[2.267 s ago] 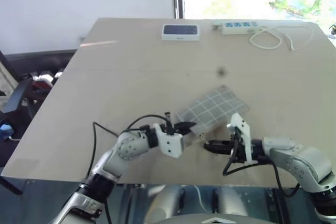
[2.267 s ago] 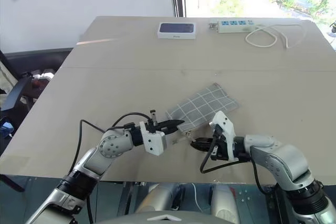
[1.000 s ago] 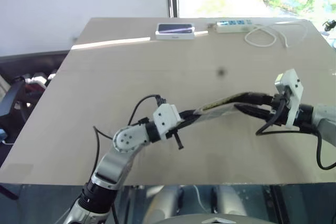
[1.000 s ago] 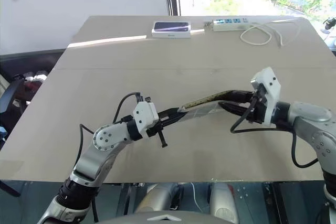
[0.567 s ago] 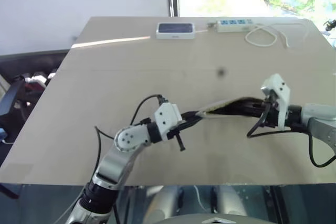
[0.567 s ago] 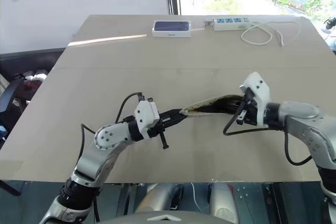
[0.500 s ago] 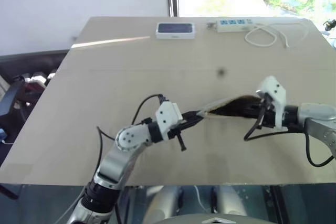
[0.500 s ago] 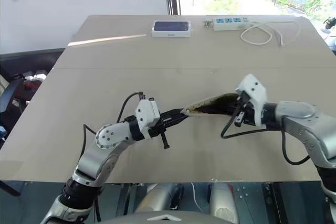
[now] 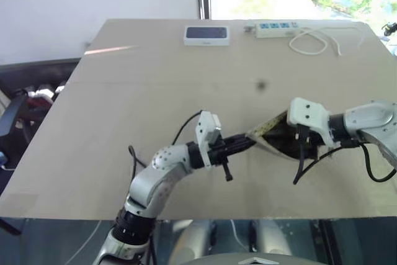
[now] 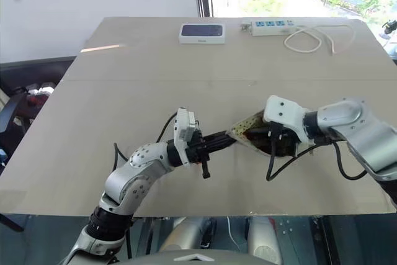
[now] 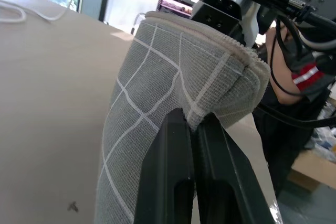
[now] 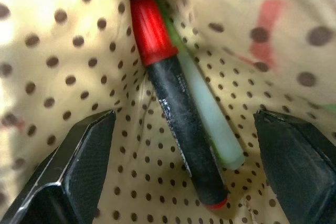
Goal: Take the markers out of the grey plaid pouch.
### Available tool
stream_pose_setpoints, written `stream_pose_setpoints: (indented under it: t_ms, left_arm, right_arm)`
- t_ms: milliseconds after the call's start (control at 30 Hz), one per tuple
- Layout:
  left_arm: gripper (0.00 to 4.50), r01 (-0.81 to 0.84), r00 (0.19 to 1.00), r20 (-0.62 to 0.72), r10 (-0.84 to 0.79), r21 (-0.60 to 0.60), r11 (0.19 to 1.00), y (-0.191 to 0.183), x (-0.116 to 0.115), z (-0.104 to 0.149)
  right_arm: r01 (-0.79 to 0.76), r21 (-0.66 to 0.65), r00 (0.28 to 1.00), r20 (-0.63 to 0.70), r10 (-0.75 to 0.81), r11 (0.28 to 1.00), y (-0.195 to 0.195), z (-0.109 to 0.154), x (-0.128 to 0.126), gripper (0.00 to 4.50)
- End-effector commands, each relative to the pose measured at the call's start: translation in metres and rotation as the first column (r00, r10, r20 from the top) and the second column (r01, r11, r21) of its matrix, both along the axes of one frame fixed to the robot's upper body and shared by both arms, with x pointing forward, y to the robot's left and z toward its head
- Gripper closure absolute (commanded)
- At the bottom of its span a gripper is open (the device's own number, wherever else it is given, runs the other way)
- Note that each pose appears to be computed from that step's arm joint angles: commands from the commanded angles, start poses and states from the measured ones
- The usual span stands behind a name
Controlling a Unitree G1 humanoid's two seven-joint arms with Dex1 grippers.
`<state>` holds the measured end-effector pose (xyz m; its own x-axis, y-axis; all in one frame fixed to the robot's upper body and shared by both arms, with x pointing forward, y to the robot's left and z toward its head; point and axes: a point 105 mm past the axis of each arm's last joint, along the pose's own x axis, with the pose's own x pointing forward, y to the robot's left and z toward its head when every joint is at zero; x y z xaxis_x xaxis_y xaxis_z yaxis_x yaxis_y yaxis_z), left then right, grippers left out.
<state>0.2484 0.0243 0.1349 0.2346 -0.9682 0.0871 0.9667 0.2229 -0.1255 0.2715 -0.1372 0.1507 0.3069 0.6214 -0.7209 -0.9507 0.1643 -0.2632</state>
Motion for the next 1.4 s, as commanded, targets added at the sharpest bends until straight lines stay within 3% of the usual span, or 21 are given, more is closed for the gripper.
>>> stream_pose_setpoints:
  t_ms: [33, 167, 267, 533, 933, 1133, 1400]
  left_arm:
    - [4.5, 0.035, 0.999, -0.011, -0.035, 0.0, 0.999, -0.002, -0.005, -0.006]
    - [4.5, 0.041, 0.999, -0.019, -0.041, 0.015, 0.999, -0.002, -0.003, -0.013]
    - [4.5, 0.04, 0.999, -0.016, -0.04, 0.013, 0.999, -0.003, -0.002, -0.012]
    - [4.5, 0.012, 1.0, -0.018, -0.011, 0.024, 1.0, 0.0, 0.001, -0.016]
    - [4.5, -0.008, 1.0, -0.013, 0.008, 0.043, 0.999, 0.005, 0.006, -0.02]
    - [4.5, -0.017, 1.0, -0.008, 0.017, 0.049, 0.999, 0.006, 0.008, -0.022]
    - [4.5, -0.049, 0.999, -0.007, 0.049, 0.039, 0.998, 0.008, 0.014, -0.02]
  right_arm:
    - [-0.052, -0.054, 0.999, -0.018, 0.051, 0.997, 0.009, -0.021, 0.0, 0.1]
    - [-0.021, -0.196, 0.998, 0.056, 0.033, 0.98, -0.001, -0.056, 0.026, 0.1]
    - [-0.052, -0.246, 0.997, 0.051, 0.066, 0.968, -0.008, -0.067, 0.028, 0.1]
    - [-0.057, -0.163, 0.997, 0.05, 0.066, 0.985, -0.006, -0.041, 0.021, 3.61]
    - [-0.021, -0.033, 0.993, 0.117, 0.025, 0.999, -0.002, -0.004, 0.01, 3.61]
    - [-0.167, 0.035, 0.966, 0.207, 0.157, 0.985, 0.008, 0.019, -0.006, 3.61]
    - [-0.235, 0.01, 0.949, 0.217, 0.227, 0.972, 0.002, 0.016, -0.015, 3.61]
